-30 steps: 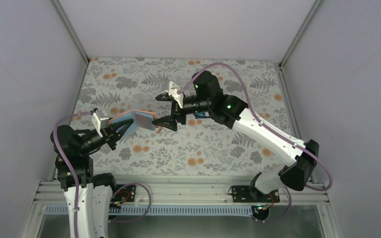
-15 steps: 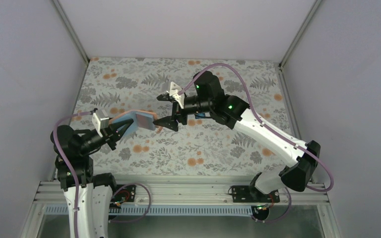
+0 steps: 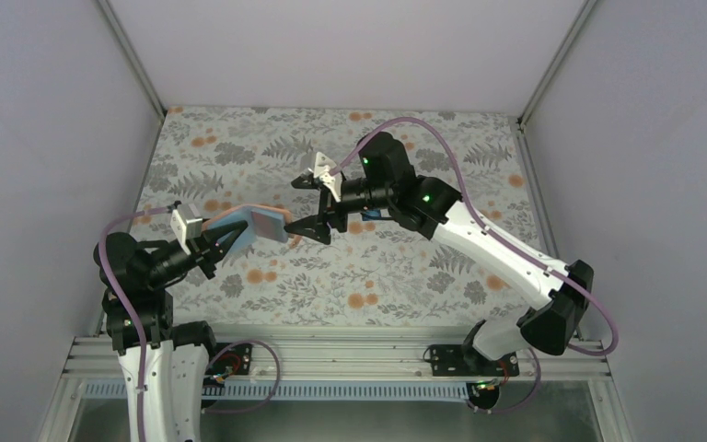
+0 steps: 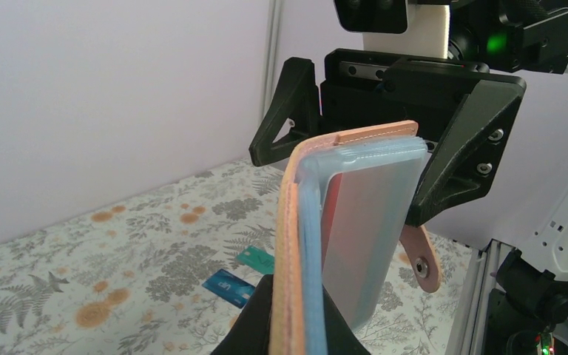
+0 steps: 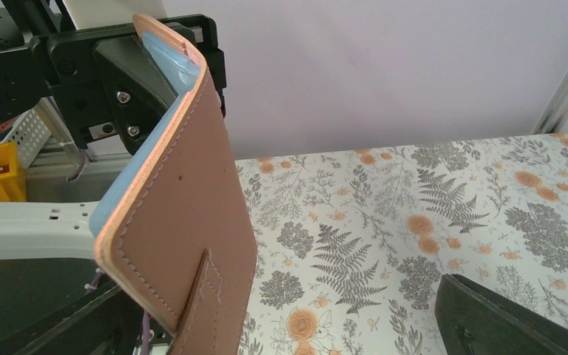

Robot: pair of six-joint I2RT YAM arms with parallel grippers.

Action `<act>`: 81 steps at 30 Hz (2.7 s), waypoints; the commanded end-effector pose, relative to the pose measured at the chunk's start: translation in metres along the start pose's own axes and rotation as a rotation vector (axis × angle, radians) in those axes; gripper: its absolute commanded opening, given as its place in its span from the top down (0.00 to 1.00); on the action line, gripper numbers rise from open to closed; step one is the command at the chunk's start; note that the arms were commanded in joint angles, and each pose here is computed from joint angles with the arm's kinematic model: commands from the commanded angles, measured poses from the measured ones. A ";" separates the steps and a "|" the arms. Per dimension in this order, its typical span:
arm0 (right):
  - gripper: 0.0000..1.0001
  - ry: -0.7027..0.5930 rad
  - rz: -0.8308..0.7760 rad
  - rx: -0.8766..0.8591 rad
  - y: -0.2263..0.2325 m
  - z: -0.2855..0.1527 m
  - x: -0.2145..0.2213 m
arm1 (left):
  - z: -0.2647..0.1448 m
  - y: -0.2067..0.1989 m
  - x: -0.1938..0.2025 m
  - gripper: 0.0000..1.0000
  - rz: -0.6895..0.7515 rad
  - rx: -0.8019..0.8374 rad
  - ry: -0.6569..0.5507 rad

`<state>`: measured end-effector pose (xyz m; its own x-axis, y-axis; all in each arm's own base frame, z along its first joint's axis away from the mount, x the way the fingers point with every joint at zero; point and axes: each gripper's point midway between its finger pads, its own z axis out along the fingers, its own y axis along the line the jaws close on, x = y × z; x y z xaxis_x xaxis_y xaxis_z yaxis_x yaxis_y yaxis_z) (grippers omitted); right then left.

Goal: Take the credit cards out of the card holder

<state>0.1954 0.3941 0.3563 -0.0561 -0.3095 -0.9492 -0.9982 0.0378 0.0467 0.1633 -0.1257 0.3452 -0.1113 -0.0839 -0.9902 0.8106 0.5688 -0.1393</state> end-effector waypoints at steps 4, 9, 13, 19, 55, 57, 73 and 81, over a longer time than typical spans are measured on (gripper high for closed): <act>0.01 -0.048 0.025 -0.004 -0.005 0.006 -0.015 | -0.001 -0.005 -0.006 0.98 0.017 0.008 -0.008; 0.01 -0.051 0.038 0.022 -0.010 0.008 -0.017 | -0.001 -0.005 -0.004 0.98 0.007 0.009 -0.004; 0.02 -0.053 0.049 0.020 -0.011 0.011 -0.017 | -0.001 -0.004 -0.003 0.98 0.008 0.007 -0.004; 0.03 -0.047 0.062 -0.017 -0.008 0.025 -0.017 | -0.001 -0.003 -0.003 0.98 0.004 0.008 -0.003; 0.96 0.311 0.398 0.900 -0.144 -0.019 0.068 | -0.006 0.059 0.022 0.00 -0.101 -0.291 0.005; 0.96 0.454 0.406 1.067 -0.162 -0.034 0.102 | -0.007 0.065 0.026 0.00 -0.125 -0.315 0.003; 0.96 0.249 0.341 0.392 -0.083 0.040 0.040 | -0.001 0.061 0.079 0.00 -0.384 -0.220 0.023; 0.96 0.169 0.234 0.169 -0.037 0.048 0.016 | 0.002 0.047 0.068 0.00 -0.369 -0.138 0.006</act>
<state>0.2654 0.4170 0.2953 -0.4212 -0.4543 -0.7849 -0.8622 0.4691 0.1912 0.2022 -0.0998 0.2579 -0.3993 -0.3028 -0.8654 0.5815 0.6461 -0.4944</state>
